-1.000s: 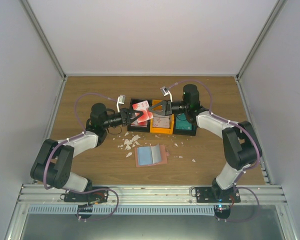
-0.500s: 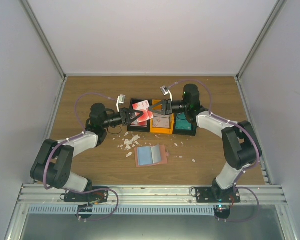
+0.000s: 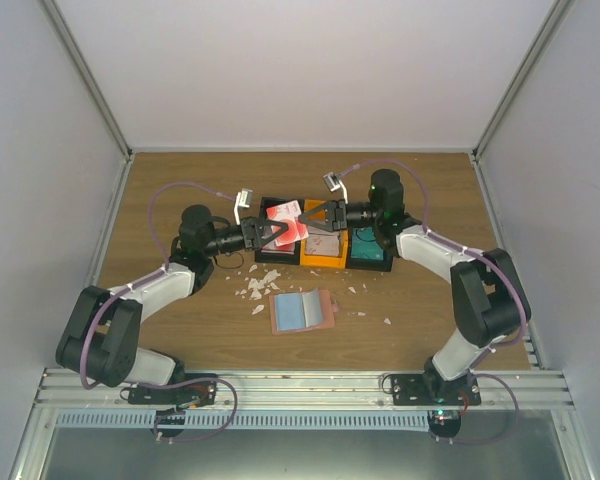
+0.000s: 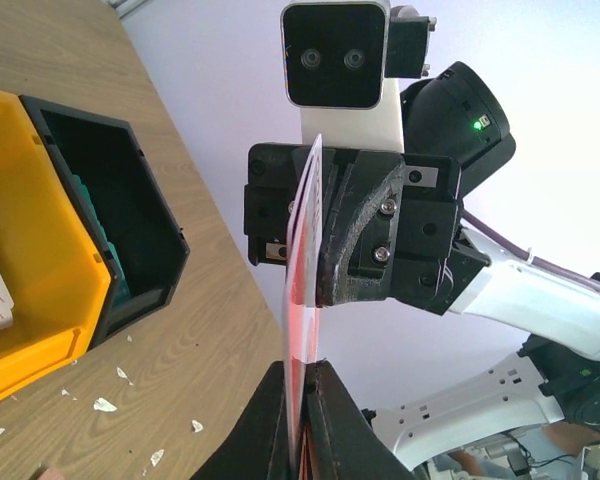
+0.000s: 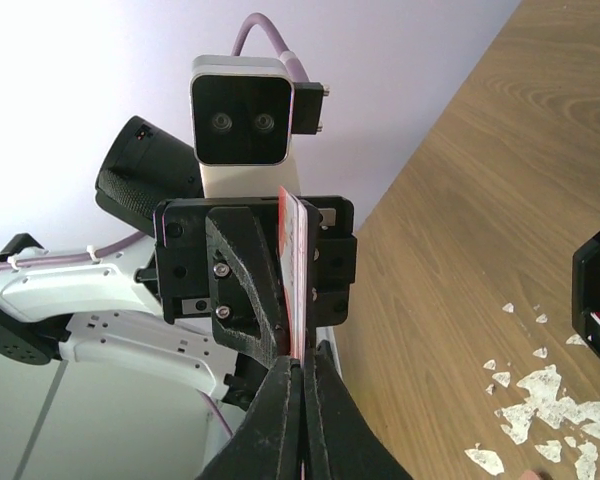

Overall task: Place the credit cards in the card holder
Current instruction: Pick up the credit card from the storage box, then insert the credit card into the card holder.

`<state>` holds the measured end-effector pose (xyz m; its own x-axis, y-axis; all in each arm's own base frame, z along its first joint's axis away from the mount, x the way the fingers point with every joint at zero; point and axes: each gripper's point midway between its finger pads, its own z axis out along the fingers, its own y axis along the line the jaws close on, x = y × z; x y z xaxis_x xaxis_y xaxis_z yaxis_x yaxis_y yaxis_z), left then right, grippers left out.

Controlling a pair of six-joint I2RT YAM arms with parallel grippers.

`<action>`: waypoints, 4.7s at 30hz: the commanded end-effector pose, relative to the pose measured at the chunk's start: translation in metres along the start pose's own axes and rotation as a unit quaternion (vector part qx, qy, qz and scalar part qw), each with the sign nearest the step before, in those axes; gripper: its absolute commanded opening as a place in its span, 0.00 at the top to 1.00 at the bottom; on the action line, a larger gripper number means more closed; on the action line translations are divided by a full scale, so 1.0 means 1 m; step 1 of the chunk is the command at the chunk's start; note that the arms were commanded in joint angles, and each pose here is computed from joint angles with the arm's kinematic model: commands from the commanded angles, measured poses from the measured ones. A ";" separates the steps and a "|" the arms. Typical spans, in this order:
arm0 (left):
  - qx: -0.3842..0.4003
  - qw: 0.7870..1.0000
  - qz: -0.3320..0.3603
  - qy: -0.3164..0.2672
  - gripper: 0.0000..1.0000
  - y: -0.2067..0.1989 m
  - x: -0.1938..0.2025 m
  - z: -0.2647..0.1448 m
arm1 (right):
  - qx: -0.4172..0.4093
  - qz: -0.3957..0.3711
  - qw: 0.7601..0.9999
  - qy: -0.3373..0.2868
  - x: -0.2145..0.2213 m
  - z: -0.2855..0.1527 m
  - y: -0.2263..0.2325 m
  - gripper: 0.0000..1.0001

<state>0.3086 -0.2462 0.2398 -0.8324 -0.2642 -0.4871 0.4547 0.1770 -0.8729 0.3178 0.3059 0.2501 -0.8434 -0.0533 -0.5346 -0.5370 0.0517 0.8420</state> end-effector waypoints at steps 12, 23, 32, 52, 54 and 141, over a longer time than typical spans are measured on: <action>-0.008 1.000 -0.021 0.015 0.93 0.005 0.005 -0.009 | 0.023 -0.021 0.998 -0.056 -0.033 -0.042 0.011 0.99; -0.113 0.994 -0.010 0.007 1.00 0.043 0.017 -0.022 | 0.126 -0.016 0.989 -0.075 -0.024 -0.056 -0.016 1.00; -0.232 0.972 -0.028 0.031 1.00 0.080 0.075 -0.047 | 0.243 0.027 0.968 -0.047 0.052 -0.054 -0.049 0.99; -0.293 0.946 -0.072 0.122 1.00 0.115 0.178 -0.061 | 0.284 0.142 0.948 0.004 0.174 -0.006 -0.090 1.00; -0.294 0.945 -0.073 0.124 1.00 0.116 0.180 -0.062 | 0.288 0.149 0.946 0.006 0.179 -0.007 -0.096 1.00; -0.333 0.930 -0.084 0.132 1.00 0.130 0.194 -0.079 | 0.306 0.125 0.936 0.121 0.232 0.035 -0.113 0.77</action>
<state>0.1769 -0.2058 0.0314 -0.9721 -0.1077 -0.2086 0.0778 0.6906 -0.7191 0.1902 0.3275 0.0258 -0.9697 -0.1340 -0.2040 -0.2433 0.5995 0.7625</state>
